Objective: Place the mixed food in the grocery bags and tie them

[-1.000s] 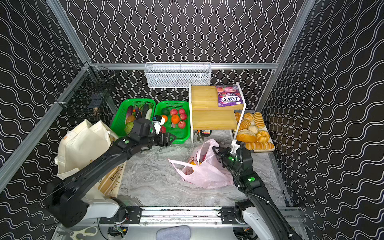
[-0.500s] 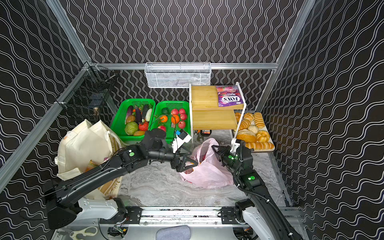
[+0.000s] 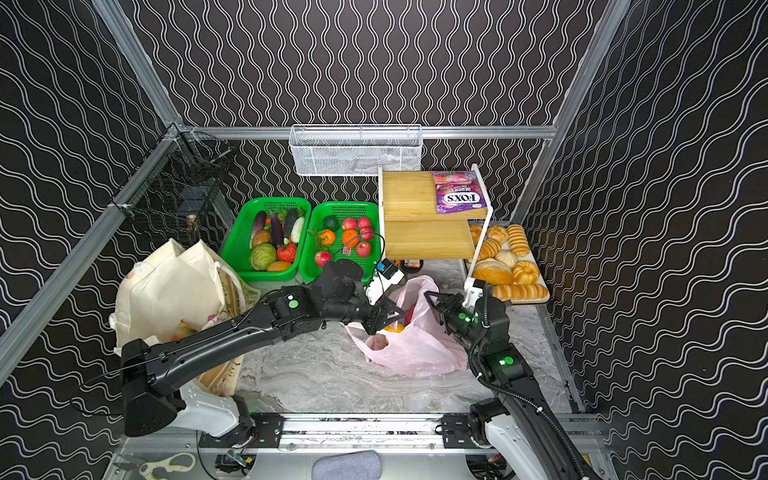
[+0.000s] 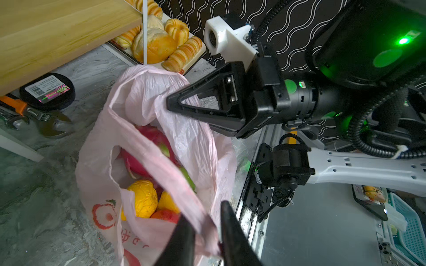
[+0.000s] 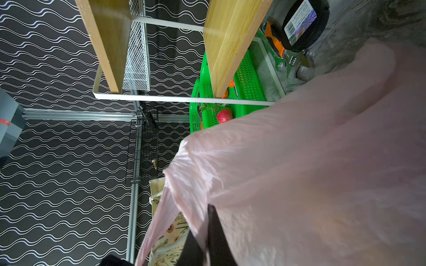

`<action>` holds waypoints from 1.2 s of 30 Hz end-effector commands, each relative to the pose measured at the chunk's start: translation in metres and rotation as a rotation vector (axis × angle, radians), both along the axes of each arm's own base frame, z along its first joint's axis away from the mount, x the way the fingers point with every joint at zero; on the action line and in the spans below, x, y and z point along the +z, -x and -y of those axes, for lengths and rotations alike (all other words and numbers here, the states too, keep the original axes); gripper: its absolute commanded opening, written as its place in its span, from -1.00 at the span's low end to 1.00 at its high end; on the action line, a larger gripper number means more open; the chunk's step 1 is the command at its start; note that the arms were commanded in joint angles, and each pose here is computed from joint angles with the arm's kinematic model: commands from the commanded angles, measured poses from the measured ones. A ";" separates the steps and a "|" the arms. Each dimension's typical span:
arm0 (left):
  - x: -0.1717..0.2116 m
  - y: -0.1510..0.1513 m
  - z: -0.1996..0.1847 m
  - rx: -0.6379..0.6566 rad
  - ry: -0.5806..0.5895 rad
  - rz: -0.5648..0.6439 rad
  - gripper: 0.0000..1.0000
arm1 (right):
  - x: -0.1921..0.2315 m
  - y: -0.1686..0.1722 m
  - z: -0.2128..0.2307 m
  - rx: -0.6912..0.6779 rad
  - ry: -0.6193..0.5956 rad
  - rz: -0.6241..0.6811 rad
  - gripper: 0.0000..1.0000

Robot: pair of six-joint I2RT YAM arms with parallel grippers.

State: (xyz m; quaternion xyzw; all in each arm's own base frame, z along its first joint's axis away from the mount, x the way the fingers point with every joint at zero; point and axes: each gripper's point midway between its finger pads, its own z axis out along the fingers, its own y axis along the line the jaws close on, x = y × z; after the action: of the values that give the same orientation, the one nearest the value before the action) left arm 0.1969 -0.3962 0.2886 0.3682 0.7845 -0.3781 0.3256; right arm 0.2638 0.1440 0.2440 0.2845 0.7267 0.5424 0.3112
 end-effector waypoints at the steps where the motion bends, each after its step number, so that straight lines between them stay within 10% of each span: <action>1: 0.012 -0.006 -0.011 0.047 -0.006 0.040 -1.00 | 0.007 -0.001 0.000 0.005 0.021 0.038 -0.83; 11: 0.064 -0.030 -0.060 0.192 0.050 -0.006 -1.00 | 0.062 0.014 0.004 0.126 0.414 0.285 0.05; 22: 0.080 -0.061 -0.080 0.279 0.064 -0.052 -1.00 | 0.097 0.072 -0.043 0.485 0.628 0.700 -0.04; 36: 0.065 -0.096 -0.089 0.321 0.092 -0.163 -1.00 | 0.005 0.162 -0.189 1.111 1.127 1.201 0.17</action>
State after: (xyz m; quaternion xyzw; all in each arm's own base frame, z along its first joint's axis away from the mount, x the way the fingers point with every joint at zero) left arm 0.2935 -0.3050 0.3484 0.1914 0.8450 -0.3671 0.3386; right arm 0.1016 0.3248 0.2511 -0.5454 0.6807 0.2948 0.3901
